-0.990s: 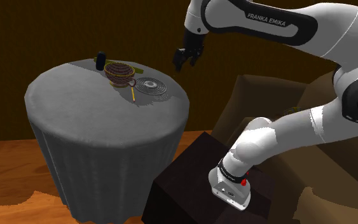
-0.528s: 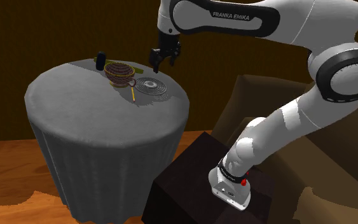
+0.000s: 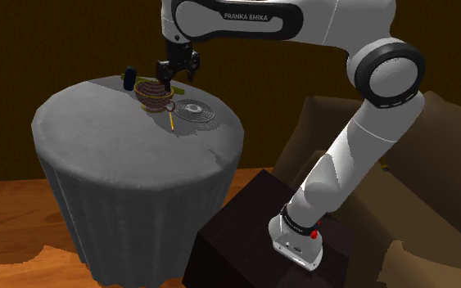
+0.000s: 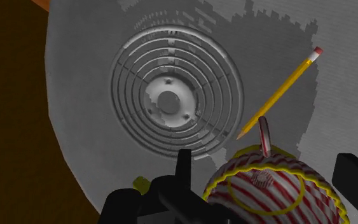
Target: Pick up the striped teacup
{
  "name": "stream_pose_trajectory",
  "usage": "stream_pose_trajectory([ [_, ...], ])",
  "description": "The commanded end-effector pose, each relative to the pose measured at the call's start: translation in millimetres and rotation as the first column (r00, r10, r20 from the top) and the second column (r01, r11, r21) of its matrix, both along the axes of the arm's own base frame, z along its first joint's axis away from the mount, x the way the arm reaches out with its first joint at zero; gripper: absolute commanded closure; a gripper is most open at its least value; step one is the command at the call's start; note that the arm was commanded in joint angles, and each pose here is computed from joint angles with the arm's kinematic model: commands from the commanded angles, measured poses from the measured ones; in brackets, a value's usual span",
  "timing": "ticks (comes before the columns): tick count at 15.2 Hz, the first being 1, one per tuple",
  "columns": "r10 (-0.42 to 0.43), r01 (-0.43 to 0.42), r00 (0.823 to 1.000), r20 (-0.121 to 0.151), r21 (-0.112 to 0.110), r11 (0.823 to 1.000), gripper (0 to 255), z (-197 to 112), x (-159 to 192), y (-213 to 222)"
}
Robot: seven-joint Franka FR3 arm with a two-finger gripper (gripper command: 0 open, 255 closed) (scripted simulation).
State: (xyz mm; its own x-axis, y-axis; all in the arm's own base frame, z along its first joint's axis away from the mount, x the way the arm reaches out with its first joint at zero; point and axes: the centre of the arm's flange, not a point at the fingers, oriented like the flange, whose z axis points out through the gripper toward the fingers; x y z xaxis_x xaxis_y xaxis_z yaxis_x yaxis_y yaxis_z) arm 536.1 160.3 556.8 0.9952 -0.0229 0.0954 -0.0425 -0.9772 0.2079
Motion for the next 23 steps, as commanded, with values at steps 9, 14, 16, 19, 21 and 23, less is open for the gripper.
stream_pose_trajectory([
  [9,0.015,-0.016,1.000,-0.006,-0.020,1.000,0,-39.6,103.6,73.7],
  [14,0.016,-0.017,1.000,-0.007,-0.021,1.000,0,-63.0,109.8,78.0],
  [16,0.016,-0.017,1.000,-0.007,-0.021,1.000,0,-73.6,109.8,78.0],
  [19,0.016,-0.017,1.000,-0.007,-0.021,1.000,0,-81.9,109.8,78.0],
  [21,0.016,-0.017,1.000,-0.007,-0.021,1.000,255,-82.4,108.9,77.8],
  [23,0.016,-0.017,1.000,-0.007,-0.021,1.000,255,-82.6,108.6,77.9],
])
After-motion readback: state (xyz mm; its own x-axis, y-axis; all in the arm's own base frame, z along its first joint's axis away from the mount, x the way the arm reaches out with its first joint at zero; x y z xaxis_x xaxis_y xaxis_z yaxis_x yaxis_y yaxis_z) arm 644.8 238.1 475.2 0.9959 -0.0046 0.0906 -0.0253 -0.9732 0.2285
